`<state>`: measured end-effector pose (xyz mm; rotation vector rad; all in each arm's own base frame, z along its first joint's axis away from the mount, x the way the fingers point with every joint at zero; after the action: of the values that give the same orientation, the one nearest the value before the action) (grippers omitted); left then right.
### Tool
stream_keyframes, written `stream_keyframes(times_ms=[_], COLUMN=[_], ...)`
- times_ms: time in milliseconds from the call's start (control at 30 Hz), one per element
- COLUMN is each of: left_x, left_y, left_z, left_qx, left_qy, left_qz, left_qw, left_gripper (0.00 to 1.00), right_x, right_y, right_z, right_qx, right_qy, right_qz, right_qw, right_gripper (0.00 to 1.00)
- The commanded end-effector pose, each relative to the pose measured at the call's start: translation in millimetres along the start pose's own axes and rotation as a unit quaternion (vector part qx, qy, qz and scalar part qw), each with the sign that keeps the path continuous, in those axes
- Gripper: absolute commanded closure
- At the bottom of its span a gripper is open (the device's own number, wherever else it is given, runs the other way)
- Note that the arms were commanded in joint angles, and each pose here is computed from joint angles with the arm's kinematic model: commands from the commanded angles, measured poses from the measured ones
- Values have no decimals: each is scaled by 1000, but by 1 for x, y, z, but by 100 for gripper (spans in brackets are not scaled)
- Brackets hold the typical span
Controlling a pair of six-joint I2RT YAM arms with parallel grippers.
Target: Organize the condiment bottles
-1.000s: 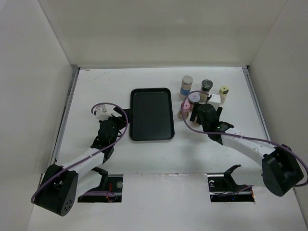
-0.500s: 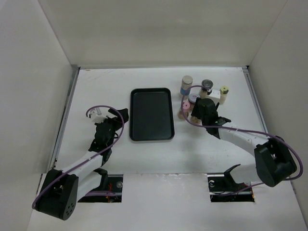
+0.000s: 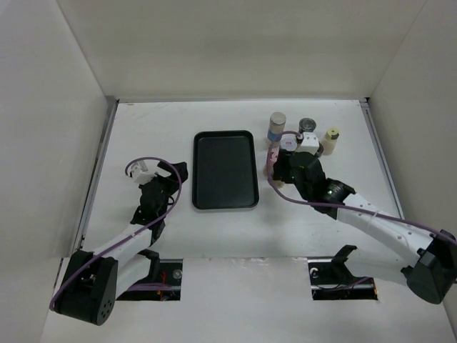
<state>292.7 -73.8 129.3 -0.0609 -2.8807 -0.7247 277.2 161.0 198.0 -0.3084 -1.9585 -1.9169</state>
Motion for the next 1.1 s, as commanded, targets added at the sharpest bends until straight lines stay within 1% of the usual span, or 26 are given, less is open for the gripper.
stream_keyframes(times_ms=[0, 133, 233, 367, 533, 700, 900, 1067], left_x=[0, 1, 1, 0, 1, -1, -1, -1], left_y=[9, 12, 16, 16, 14, 11, 11, 12], left_z=[-3, 1, 7, 12, 10, 11, 11, 12], left_qx=[15, 22, 27, 34, 34, 32, 32, 33], left_qy=[-8, -2, 8, 17, 14, 16, 17, 18], left_qz=[-21, -24, -31, -29, -25, -21, -20, -22], left_qw=[1000, 999, 999, 999, 999, 999, 999, 999], left_gripper=[0, 0, 0, 0, 0, 0, 0, 0], right_x=[11, -6, -33, -75, -127, -166, -193, -200], right_y=[37, 66, 92, 111, 121, 119, 104, 87], right_z=[44, 108, 151, 193, 232, 248, 251, 253], right_qx=[-4, 6, 6, 11, 17, 20, 55, 71], right_qy=[81, 159, 189, 199, 191, 169, 135, 119], right_qz=[-25, -57, -91, -113, -139, -145, -138, -128], right_qw=[996, 986, 978, 973, 971, 975, 980, 982], right_gripper=[51, 50, 50, 50, 50, 49, 45, 29])
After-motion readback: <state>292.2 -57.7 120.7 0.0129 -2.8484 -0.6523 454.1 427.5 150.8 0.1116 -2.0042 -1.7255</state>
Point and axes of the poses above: each gripper's point midway between its finger pads, its own x axis back along the fingers, its own z axis along the line the jaws close on, y = z × x, the point moved 3 cm from there along x, back along the fingers, and after that the axes turned 12 degrees about x, right-handed, at the moved point
